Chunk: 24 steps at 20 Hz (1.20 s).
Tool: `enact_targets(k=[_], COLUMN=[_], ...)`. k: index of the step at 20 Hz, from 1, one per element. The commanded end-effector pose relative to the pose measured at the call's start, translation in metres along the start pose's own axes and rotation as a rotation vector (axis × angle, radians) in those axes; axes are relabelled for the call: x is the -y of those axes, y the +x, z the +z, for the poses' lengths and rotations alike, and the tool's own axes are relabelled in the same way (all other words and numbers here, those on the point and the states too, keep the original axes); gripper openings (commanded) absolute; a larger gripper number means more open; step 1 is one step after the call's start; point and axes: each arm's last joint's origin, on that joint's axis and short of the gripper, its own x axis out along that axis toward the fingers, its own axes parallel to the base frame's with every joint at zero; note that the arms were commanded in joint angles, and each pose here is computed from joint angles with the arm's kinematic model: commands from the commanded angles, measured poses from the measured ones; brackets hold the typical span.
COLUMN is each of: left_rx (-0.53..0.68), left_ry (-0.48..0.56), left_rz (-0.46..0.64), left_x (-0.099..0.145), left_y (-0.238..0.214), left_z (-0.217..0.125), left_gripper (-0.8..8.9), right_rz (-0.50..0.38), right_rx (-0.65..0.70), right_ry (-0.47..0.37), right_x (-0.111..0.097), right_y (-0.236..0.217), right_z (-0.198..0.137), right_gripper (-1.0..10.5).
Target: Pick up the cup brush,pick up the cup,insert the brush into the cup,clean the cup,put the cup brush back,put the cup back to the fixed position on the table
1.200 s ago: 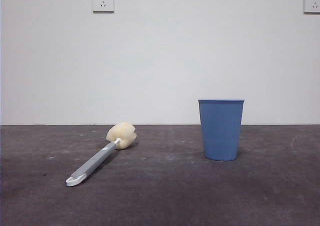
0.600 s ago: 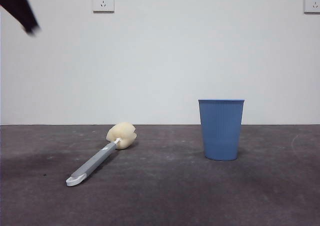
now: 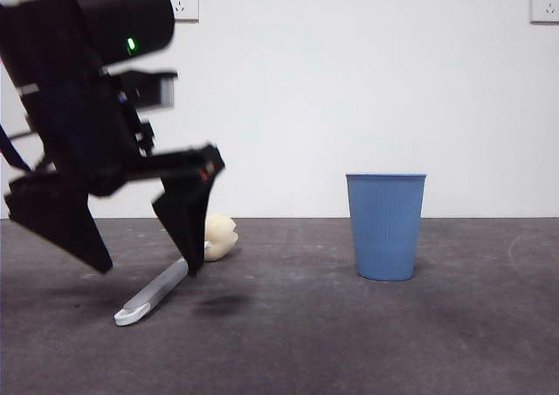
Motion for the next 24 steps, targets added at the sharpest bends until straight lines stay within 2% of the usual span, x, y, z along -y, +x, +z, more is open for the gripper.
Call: enact_targets(k=[1,5,6,9,14,17,21,24], left_rx=[-0.028,-0.054,-0.053,-0.057,-0.057,-0.058,-0.021,0.031], left_ry=[-0.032,-0.037,-0.033,-0.02,-0.005,-0.003,0.014,0.026], left_rz=[0.015,0.059,0.069,0.058,0.049,0.05,0.04,0.021], left_x=[0.001,0.002,0.003,0.007,0.012,0.011,0.011,0.009], left_y=[0.015,0.026,0.026,0.025,0.024,0.021,0.003,-0.022], left_z=[-0.002,-0.006,-0.006,-0.008,-0.009,-0.009,-0.006,-0.003], left_gripper=[5.02,4.96,4.32,-0.15,-0.06,-0.07,-0.07,-0.07], right_rz=[0.003,0.003,0.003,0.003,0.003,0.003,0.004,0.059], right_rx=[0.008,0.008,0.008,0.008,0.008,0.006,0.021,0.082], right_ry=[0.002,0.002,0.002,0.002,0.004,0.044,0.038,0.025], right_x=[-0.001,-0.001,-0.001,-0.001,-0.001,-0.001,0.0,0.001], right_y=[-0.001,-0.001,-0.001,-0.001,-0.001,0.0,0.0,0.004], right_z=[0.001,0.001,0.001,0.001,0.001,0.001,0.003,0.014], right_gripper=[6.3,6.3,6.3,6.3,6.3,6.3,6.3,6.3])
